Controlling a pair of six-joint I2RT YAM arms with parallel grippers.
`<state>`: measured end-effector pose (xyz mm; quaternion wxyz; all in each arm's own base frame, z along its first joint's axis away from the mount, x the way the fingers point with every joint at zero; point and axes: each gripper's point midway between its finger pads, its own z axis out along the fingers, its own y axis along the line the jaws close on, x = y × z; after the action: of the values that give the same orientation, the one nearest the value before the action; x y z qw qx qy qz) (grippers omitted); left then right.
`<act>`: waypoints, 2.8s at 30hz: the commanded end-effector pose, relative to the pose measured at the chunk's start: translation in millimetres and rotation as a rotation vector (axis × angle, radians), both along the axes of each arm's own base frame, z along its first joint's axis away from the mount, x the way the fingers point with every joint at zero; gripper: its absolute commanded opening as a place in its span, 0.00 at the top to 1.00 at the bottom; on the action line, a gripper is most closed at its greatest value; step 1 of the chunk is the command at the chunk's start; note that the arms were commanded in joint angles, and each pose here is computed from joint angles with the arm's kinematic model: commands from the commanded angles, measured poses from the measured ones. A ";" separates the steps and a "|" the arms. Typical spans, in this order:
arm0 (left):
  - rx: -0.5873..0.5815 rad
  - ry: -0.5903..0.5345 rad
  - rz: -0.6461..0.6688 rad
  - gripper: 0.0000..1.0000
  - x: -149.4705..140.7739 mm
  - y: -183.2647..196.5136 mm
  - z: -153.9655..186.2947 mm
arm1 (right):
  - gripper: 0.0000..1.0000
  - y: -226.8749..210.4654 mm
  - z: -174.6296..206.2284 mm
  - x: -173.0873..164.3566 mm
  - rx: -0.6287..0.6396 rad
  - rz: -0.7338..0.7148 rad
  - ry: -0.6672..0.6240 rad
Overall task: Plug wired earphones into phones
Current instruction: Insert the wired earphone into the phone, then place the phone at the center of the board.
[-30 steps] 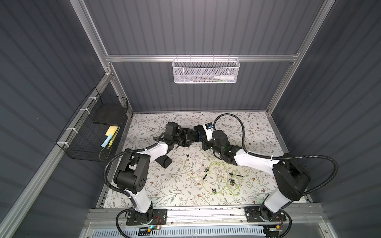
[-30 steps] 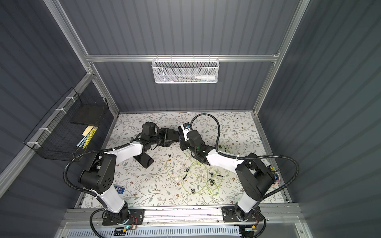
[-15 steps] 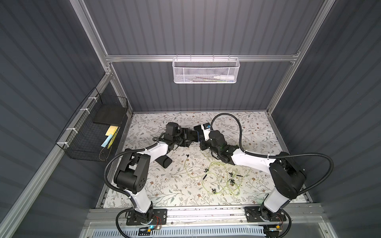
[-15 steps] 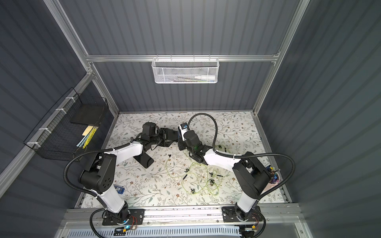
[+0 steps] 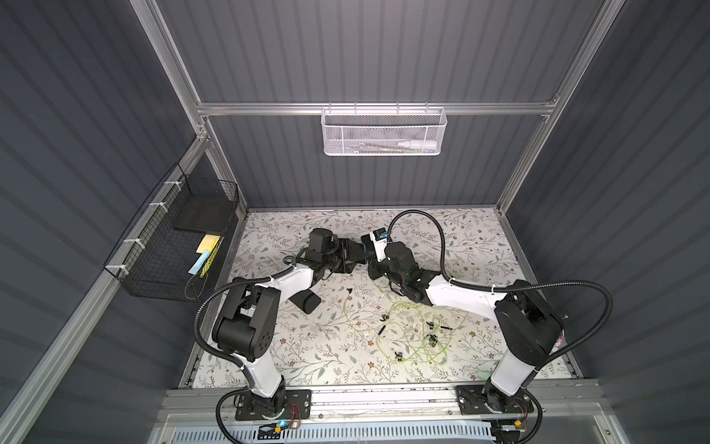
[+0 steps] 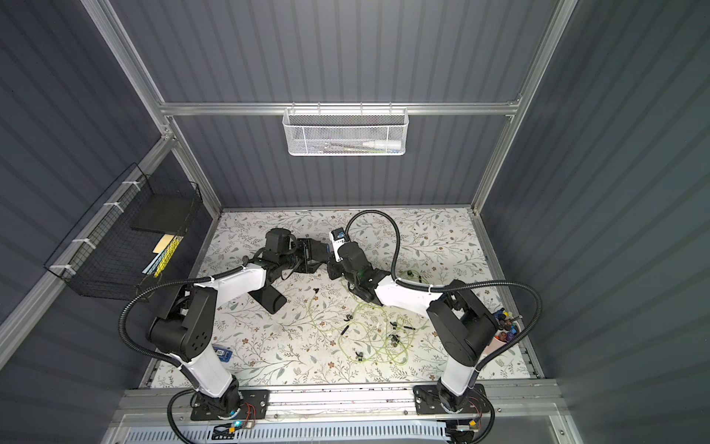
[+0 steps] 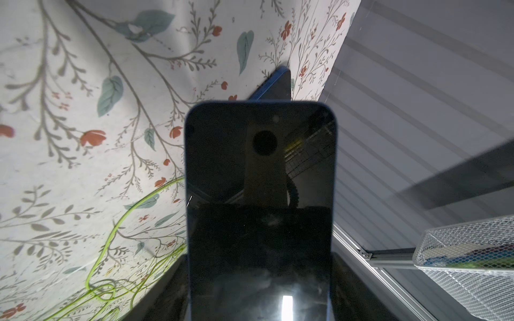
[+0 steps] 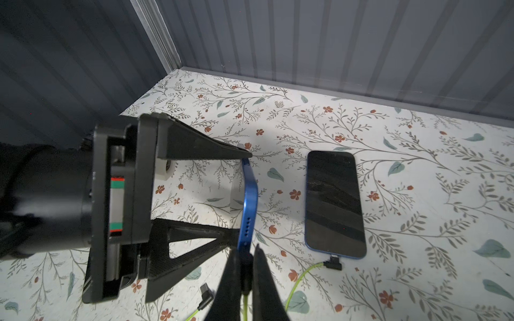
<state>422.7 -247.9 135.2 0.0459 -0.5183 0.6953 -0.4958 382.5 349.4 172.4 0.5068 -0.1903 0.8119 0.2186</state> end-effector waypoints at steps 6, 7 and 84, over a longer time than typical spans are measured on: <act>-0.060 -0.045 -0.161 1.00 -18.3 -31.5 20.9 | 0.95 1.5 -9.0 -7.5 0.021 0.064 0.141; -0.049 -0.040 -0.155 1.00 -17.4 -29.1 17.1 | 0.90 -1.5 -9.1 -8.3 0.033 0.066 0.170; 1.055 -0.079 -0.724 0.32 65.4 -0.7 -95.1 | 0.48 -154.4 -59.7 -61.6 -0.034 -0.129 0.569</act>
<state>485.4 -243.1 32.9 0.1427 -0.1383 0.9778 -0.0663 329.5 202.8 112.1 0.2808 -0.0803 0.9266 0.2369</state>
